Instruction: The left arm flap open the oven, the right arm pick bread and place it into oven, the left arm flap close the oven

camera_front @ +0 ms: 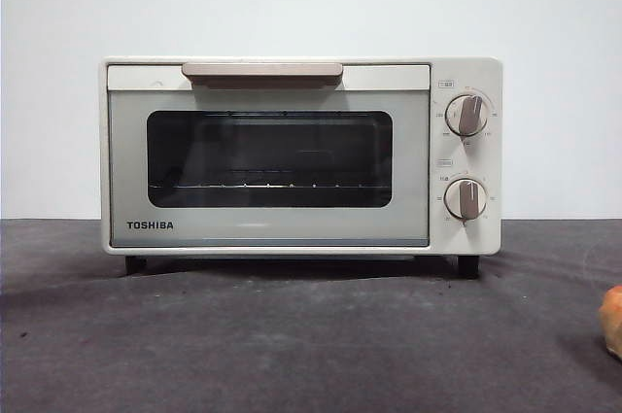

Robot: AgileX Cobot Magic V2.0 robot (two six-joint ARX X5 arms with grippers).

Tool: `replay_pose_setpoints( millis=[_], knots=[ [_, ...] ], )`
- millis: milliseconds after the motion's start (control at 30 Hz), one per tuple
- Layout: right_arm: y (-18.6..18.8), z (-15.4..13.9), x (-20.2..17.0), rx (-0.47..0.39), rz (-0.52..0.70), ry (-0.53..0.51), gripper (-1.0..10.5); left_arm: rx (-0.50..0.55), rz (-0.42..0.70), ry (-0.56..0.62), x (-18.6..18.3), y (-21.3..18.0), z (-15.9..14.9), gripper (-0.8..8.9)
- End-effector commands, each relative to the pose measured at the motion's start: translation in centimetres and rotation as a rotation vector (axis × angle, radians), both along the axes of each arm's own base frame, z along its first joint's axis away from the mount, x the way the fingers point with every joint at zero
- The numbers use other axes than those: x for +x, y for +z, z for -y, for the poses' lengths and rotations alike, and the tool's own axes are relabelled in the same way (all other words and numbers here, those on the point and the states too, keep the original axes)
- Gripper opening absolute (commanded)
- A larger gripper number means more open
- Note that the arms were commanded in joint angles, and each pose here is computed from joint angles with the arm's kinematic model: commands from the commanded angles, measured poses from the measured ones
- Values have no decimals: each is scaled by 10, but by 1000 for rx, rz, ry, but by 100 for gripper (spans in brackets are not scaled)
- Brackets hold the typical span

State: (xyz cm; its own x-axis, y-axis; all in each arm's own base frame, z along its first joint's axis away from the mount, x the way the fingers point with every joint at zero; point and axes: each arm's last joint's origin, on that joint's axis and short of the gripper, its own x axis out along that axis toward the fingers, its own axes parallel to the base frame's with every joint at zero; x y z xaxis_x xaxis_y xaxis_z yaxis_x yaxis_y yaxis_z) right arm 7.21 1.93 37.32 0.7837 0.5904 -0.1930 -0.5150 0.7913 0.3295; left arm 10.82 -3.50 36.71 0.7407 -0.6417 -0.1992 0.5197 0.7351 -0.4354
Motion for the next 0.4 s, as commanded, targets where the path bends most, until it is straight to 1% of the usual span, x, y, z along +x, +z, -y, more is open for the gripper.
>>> replay_pose_setpoints(
  millis=[33,100,167,267,400],
  knots=[
    [9,-2,0,-69,48,58,8,-8,30,-124,-2,10,5,16],
    [12,-3,1,-79,43,89,8,-16,28,-202,-2,10,8,16],
    [12,-5,3,-81,42,134,8,-5,40,-252,-3,10,10,16],
    [10,-7,6,-95,37,195,8,39,74,-276,-4,9,11,17],
    [8,-9,7,-99,6,215,8,53,89,-289,-5,8,12,22]
  ],
)
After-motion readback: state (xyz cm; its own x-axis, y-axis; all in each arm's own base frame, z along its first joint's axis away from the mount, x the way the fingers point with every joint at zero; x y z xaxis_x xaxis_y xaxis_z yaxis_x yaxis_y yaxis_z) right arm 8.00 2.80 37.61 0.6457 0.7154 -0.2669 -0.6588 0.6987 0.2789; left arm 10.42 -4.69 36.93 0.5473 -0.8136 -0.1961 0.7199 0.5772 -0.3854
